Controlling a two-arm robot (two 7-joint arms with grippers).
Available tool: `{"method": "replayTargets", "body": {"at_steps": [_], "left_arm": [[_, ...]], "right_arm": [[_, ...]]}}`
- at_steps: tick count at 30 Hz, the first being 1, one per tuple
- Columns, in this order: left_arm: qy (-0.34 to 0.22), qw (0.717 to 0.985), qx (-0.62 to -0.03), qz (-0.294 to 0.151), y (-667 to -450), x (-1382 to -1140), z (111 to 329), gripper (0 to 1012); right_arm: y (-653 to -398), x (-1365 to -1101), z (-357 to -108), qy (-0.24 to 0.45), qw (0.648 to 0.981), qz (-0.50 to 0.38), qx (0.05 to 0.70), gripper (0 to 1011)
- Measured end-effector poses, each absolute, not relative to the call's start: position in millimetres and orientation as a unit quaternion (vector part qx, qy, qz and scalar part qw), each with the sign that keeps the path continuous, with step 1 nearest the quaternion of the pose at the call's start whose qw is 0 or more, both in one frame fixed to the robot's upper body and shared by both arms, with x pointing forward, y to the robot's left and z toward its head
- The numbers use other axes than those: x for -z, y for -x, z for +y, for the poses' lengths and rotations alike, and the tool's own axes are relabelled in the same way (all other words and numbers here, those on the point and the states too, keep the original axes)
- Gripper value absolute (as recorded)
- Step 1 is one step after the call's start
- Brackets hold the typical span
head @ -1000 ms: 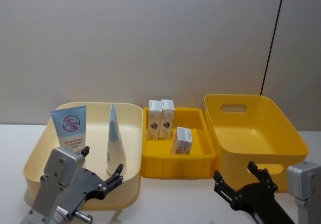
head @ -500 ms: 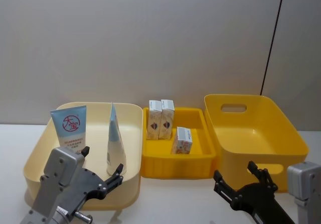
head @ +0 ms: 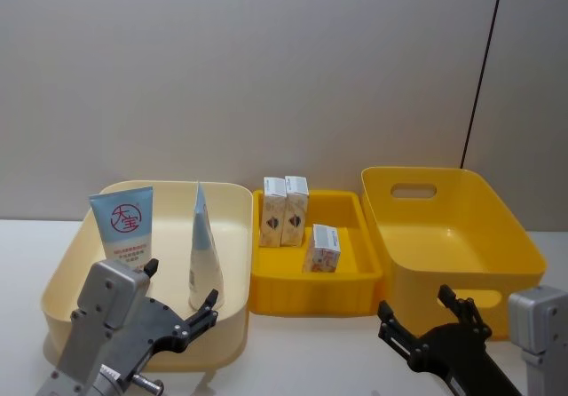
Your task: Bimanual collaborative sorting of washing and personal care products
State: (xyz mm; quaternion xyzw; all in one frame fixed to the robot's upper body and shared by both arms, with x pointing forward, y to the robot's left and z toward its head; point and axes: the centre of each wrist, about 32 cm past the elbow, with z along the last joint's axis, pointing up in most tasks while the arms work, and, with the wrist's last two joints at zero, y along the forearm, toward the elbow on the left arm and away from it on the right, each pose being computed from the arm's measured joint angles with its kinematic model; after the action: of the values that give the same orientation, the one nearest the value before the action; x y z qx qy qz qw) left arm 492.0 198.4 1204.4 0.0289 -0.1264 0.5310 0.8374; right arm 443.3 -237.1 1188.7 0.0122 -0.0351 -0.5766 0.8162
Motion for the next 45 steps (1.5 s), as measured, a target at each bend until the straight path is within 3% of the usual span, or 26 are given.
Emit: {"method": "replayTargets", "body": {"at_steps": [21, 34, 45], "left_arm": [[-0.029, 0.837, -0.531, -0.126, -492, -1204, 198, 1002], [-0.029, 0.837, -0.531, -0.126, -492, -1204, 198, 1002], [-0.029, 0.837, -0.531, -0.126, -492, -1204, 198, 1002]], "right_arm": [[-445, -1195, -233, -0.010, 0.818, -0.033, 0.574, 1001], [-457, -1234, -212, 0.027, 0.821, 0.004, 0.570, 1001], [-468, -1260, -195, 0.077, 0.801, 0.064, 0.590, 1001]]}}
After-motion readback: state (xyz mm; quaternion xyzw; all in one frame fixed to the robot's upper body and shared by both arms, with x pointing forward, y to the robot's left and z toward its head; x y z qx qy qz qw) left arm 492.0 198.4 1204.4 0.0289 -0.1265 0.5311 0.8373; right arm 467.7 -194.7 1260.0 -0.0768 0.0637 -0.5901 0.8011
